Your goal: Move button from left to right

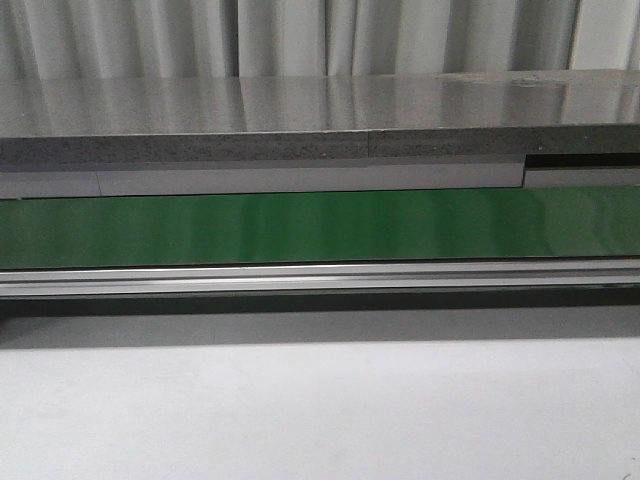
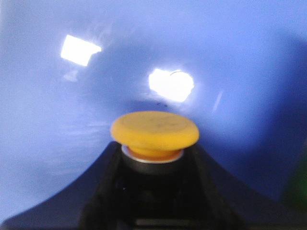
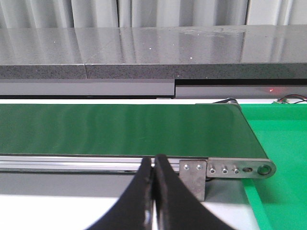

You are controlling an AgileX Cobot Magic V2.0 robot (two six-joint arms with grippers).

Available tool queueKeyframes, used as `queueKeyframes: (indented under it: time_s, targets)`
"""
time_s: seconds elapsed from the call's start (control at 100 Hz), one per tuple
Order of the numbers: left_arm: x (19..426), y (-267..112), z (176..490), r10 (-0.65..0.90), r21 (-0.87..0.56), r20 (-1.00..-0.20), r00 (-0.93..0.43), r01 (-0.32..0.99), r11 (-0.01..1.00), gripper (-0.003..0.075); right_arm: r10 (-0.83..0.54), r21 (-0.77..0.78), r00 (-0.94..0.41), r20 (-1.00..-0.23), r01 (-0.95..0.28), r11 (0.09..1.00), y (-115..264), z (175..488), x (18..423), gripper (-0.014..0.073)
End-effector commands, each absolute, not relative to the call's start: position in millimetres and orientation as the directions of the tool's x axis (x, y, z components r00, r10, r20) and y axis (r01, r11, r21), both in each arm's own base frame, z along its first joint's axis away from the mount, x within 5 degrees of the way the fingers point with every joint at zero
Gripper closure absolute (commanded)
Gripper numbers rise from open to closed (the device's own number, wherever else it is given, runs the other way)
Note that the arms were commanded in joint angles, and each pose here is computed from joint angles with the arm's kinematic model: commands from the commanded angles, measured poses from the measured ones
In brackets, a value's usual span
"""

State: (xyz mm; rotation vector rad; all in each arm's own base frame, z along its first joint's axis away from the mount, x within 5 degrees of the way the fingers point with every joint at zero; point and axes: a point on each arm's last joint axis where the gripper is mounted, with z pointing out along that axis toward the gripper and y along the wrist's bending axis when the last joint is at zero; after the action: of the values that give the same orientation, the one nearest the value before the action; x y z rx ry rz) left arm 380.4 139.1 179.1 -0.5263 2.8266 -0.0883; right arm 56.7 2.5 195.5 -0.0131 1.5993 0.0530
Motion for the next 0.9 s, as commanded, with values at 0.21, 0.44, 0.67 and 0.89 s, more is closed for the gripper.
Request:
queueKeyframes:
  time_s: [0.21,0.44,0.67,0.89]
  targets:
    - [367.6,125.8,265.0,-0.322,-0.132,-0.448,-0.834,-0.295,0.946,0.07,0.027,0.023,0.087,-0.996,-0.04,0.999,2.1,209.2,54.3,0.0663]
    - [373.7,86.4,271.8,-0.191,-0.126,-0.45,-0.872,-0.15,0.981,0.07,0.027,0.023,0.087,-0.996,-0.04,0.999,2.1,209.2,54.3,0.0663]
    - [383.2,50.1,264.5,-0.072,-0.087,-0.436,-0.897,-0.038,0.995,0.07,0.027,0.023,0.087,-0.996,-0.04,0.999,2.1,209.2,54.3,0.0663]
    - [385.8,41.7,259.8,-0.049,-0.084,-0.425,-0.904,-0.015,0.996,0.0666,0.027,0.023,0.087,-0.996,-0.04,0.999,2.1,209.2,54.3,0.0663]
